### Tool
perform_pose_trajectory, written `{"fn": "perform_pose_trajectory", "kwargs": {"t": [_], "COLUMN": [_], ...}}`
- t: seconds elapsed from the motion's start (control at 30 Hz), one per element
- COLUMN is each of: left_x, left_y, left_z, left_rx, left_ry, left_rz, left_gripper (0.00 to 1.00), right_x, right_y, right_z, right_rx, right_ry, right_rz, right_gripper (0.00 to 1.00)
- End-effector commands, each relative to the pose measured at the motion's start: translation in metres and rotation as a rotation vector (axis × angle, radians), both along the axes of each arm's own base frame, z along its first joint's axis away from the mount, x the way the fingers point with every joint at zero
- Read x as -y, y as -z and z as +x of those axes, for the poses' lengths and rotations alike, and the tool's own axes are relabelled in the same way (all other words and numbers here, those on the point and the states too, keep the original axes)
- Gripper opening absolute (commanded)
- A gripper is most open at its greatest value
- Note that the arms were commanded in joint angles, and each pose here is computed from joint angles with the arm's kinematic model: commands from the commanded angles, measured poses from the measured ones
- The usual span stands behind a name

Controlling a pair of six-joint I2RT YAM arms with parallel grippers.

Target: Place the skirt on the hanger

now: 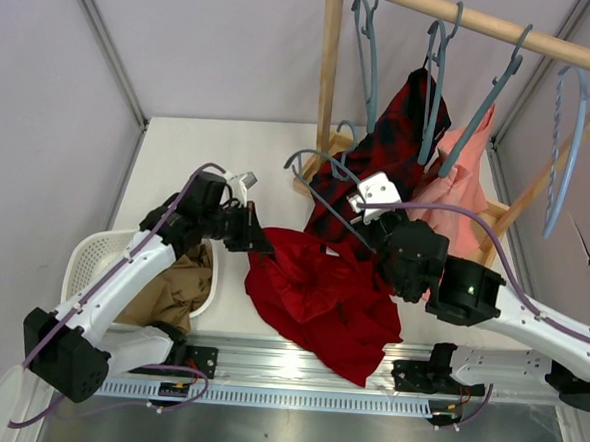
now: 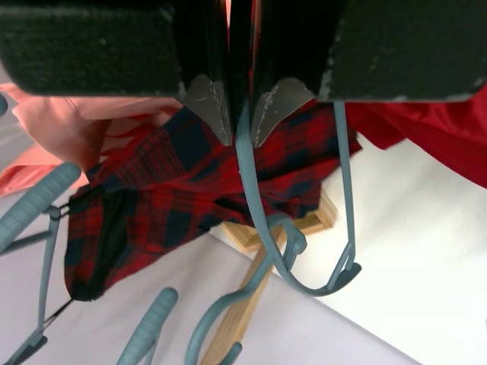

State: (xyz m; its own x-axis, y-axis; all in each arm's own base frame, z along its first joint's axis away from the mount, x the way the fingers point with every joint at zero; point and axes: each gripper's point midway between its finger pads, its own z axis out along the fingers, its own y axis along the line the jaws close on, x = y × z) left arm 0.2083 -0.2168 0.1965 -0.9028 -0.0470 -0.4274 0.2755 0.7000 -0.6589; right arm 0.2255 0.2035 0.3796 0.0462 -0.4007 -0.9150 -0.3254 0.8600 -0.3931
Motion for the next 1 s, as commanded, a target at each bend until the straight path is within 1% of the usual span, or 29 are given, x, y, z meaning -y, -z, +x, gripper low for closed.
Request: {"fn": "perform_pose_trajectory", "kwargs": {"t": [0.0,0.17,0.2,0.27,0.33,0.43,0.47,0.5,0.53,0.73,0.8,0.9,0.97], "left_x": [0.005,0.021,0.023,0.027,0.030,0.034,0.035,0.036,0.037,0.042,0.044,0.044,0.044], "left_y": [-0.022,-0.029,-0.030,-0.030,-0.028,-0.026,-0.021,-0.020,-0.019,-0.010,-0.012,-0.012,-0.011], "left_z": [0.003,0.013,0.015,0.020,0.023,0.024,0.025,0.025,0.025,0.027,0.028,0.028,0.029], "left_rx": [0.014,0.032,0.040,0.035,0.033,0.027,0.015,0.017,0.013,-0.001,0.003,0.006,0.004], "left_ry": [-0.010,0.013,0.014,0.014,0.019,0.028,0.032,0.034,0.037,0.043,0.047,0.050,0.049], "left_rz": [-0.031,-0.043,-0.044,-0.045,-0.046,-0.052,-0.046,-0.049,-0.049,-0.054,-0.056,-0.055,-0.051], "left_gripper": [0.00,0.00,0.00,0.00,0.00,0.00,0.00,0.00,0.00,0.00,0.00,0.00,0.00], "right_x": [-0.029,-0.069,-0.077,-0.083,-0.085,-0.079,-0.078,-0.075,-0.072,-0.067,-0.071,-0.083,-0.090], "right_y": [-0.051,-0.049,-0.043,-0.040,-0.039,-0.045,-0.053,-0.057,-0.066,-0.092,-0.088,-0.077,-0.073], "right_z": [0.000,0.000,-0.001,-0.003,-0.006,-0.009,-0.011,-0.012,-0.016,-0.028,-0.027,-0.026,-0.027], "right_rx": [0.046,0.002,-0.012,-0.033,-0.048,-0.063,-0.066,-0.061,-0.062,-0.086,-0.115,-0.160,-0.196], "right_ry": [-0.103,-0.181,-0.195,-0.196,-0.197,-0.199,-0.205,-0.214,-0.230,-0.303,-0.308,-0.314,-0.327], "right_rz": [0.218,0.301,0.300,0.334,0.369,0.465,0.527,0.548,0.609,0.843,0.883,0.885,0.921], "right_gripper": [0.00,0.00,0.00,0.00,0.00,0.00,0.00,0.00,0.00,0.00,0.00,0.00,0.00]}}
